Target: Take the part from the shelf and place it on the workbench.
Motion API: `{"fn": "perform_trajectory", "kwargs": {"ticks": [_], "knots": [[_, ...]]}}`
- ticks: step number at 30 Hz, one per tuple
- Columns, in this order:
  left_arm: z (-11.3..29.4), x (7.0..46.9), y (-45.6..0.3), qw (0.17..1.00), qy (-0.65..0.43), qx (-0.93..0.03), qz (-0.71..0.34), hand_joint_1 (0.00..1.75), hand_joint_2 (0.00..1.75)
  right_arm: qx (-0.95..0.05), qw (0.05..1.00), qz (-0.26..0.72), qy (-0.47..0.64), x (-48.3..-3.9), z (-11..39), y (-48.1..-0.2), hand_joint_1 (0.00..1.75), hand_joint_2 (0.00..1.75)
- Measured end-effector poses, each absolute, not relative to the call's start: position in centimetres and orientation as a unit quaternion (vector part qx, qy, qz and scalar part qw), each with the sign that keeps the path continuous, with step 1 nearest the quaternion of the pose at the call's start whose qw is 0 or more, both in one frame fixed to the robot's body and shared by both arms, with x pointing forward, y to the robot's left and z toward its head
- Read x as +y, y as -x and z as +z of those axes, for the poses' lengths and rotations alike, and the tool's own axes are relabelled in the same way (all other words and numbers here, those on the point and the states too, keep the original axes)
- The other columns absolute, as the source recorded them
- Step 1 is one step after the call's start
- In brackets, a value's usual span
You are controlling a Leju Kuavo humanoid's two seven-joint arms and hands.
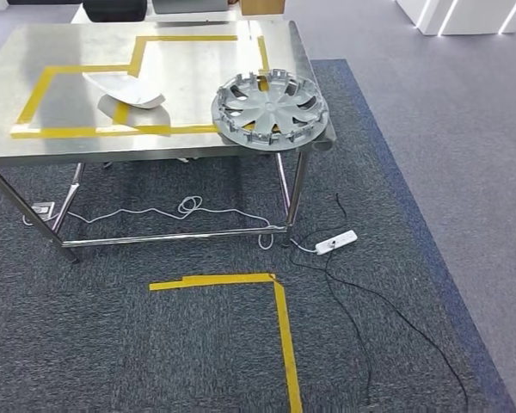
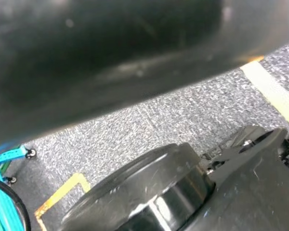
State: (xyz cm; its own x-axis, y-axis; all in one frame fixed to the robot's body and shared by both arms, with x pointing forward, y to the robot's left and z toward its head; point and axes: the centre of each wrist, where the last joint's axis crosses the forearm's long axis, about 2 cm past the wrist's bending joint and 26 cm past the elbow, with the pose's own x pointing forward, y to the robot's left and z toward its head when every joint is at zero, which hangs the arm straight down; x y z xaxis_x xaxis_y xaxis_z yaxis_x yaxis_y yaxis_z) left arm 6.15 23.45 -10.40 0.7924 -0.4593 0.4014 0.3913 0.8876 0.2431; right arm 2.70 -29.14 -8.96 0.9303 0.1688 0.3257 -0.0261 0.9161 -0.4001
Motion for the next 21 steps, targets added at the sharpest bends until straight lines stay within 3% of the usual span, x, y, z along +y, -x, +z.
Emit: {"fn": "perform_trajectory", "kwargs": {"ticks": [21], "knots": [[-10.46,23.75,-6.13,0.946,-0.081,-0.235,-0.207,0.00,0.00,-0.190,0.964,0.030,0.182,-28.47,-9.42,-3.37,0.00,0.00]]}}
